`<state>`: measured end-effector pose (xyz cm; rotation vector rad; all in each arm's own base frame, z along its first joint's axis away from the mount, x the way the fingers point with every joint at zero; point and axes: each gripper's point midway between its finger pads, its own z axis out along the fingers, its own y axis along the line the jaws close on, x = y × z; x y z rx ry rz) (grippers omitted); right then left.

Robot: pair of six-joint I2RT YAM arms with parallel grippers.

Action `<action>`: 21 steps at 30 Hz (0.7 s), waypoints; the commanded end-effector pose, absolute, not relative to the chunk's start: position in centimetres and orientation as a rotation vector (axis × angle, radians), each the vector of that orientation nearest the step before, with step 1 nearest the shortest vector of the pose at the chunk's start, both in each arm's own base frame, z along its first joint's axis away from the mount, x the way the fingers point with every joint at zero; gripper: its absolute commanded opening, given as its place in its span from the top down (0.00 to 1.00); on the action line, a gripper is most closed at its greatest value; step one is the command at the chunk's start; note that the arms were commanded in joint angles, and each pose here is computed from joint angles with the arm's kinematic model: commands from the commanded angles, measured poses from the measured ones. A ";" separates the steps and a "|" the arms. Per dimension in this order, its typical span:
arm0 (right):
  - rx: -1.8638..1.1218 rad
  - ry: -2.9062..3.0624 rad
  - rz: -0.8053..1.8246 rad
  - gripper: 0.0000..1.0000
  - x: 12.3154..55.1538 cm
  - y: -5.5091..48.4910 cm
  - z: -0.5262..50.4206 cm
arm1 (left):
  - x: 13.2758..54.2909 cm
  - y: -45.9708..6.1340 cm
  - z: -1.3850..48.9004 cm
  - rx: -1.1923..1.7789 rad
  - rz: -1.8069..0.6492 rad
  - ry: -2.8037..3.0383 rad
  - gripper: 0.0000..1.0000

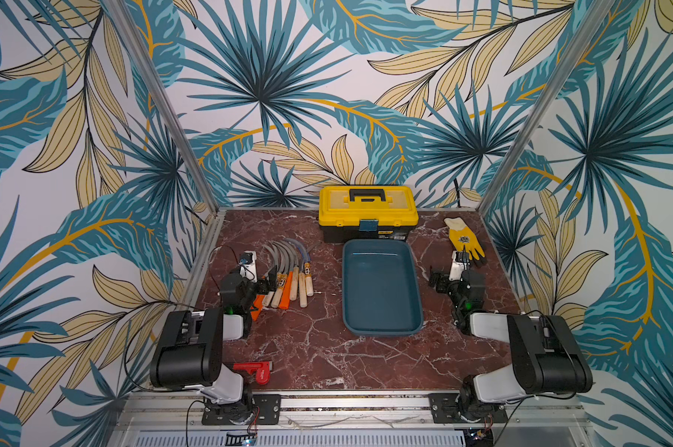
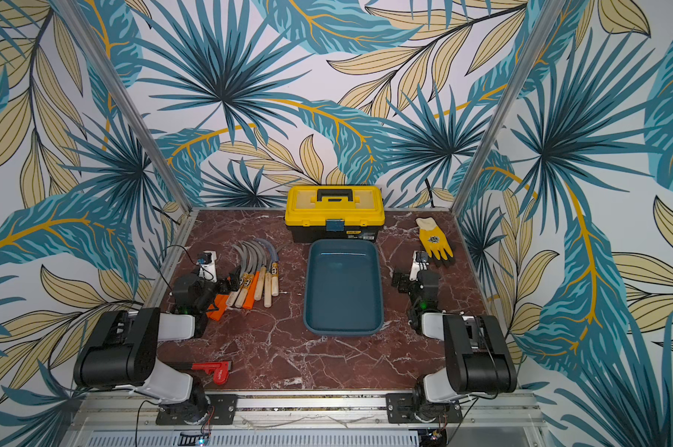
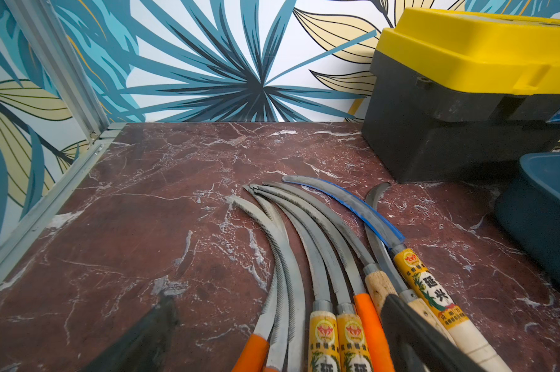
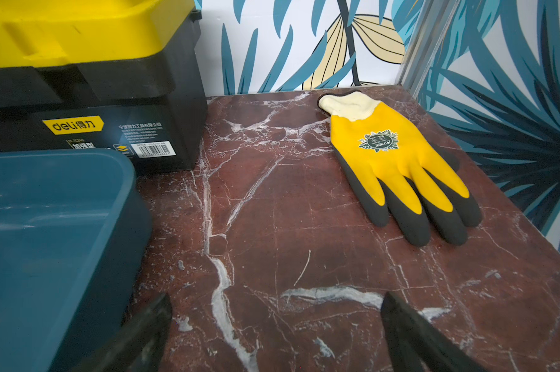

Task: Put small sickles into storage boxes
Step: Pick up the sickle at the center of the board.

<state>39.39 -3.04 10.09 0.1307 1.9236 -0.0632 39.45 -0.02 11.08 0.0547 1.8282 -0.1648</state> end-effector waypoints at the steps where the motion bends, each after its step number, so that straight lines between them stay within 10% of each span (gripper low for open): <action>1: 0.149 1.902 -0.073 0.00 39.6 -3.4 10.9 | 40.0 0.2 12.1 0.055 -0.138 1.796 0.00; 21: 0.217 2.083 0.084 0.01 40.1 -1.7 16.7 | 38.8 0.1 18.0 -0.048 -0.176 1.805 0.01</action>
